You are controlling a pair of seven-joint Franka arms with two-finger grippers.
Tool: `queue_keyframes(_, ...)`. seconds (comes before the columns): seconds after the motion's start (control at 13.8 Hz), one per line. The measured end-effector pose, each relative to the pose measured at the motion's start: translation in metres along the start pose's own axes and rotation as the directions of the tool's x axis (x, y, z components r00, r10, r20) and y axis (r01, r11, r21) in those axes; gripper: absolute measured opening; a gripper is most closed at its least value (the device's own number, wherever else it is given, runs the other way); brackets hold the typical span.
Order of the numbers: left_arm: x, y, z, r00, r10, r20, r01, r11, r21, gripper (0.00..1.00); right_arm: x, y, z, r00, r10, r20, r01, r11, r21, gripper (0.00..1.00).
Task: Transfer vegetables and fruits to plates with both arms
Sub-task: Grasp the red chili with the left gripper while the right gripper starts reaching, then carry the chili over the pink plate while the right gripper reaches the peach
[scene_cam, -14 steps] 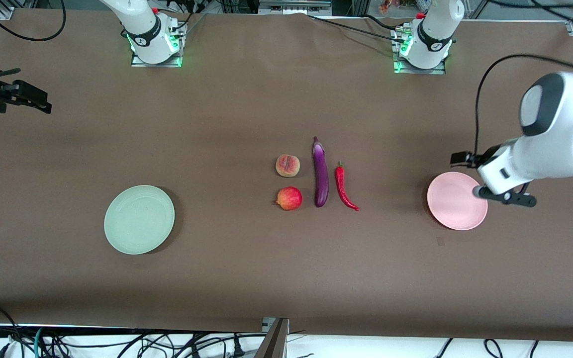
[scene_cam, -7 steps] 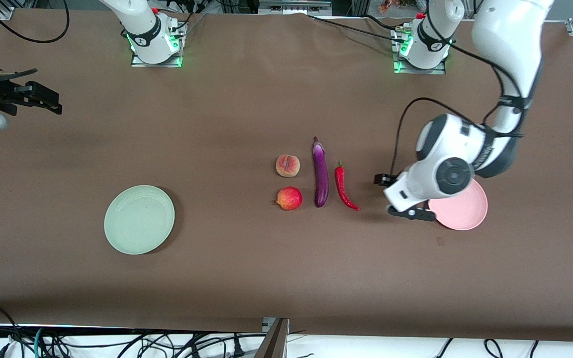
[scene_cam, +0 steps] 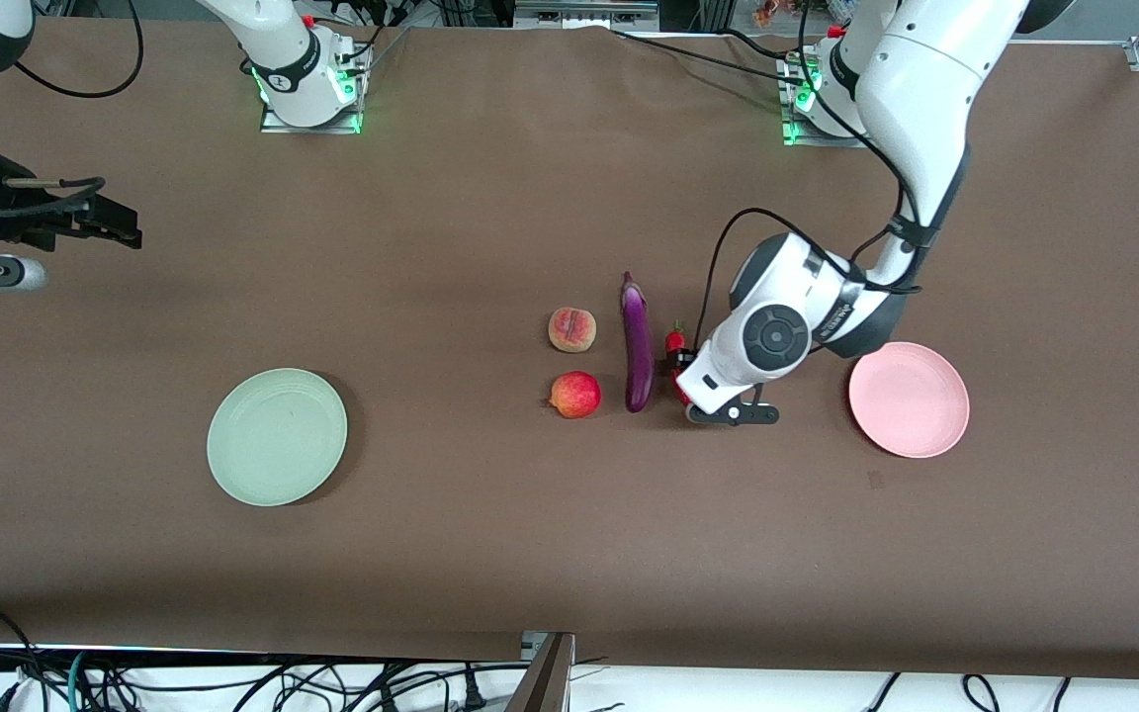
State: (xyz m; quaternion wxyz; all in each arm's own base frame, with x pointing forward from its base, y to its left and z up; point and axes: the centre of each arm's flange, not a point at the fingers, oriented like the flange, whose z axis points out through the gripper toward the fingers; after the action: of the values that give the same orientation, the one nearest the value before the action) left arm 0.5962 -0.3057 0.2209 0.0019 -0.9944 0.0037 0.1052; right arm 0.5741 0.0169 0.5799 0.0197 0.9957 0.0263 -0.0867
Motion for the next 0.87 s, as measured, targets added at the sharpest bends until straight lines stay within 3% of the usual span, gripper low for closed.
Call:
queue_keyframes(0.36,0.003,0.01,0.021,0.999,-0.014,-0.039,0.014,1.0,0.008,1.0,0.011,0.016,0.017,0.999,0.032,0.027,-0.032,0.999,0.0,1.0)
queue_keyframes(0.58,0.0,0.02,0.038,0.999,-0.014,-0.044,0.014,1.0,0.002,1.0,0.038,-0.029,0.035,0.991,0.131,-0.014,-0.13,0.99,0.06,1.0)
queue_keyframes(0.65,0.0,0.021,0.039,0.999,-0.015,-0.042,0.015,1.0,0.003,0.93,0.047,-0.057,0.043,0.984,0.174,-0.022,-0.172,0.982,0.071,1.0)
queue_keyframes(0.87,0.0,0.02,0.042,0.999,-0.014,-0.039,0.015,1.0,0.007,0.59,0.067,-0.148,0.08,0.972,0.232,-0.038,-0.229,0.972,0.059,1.0)
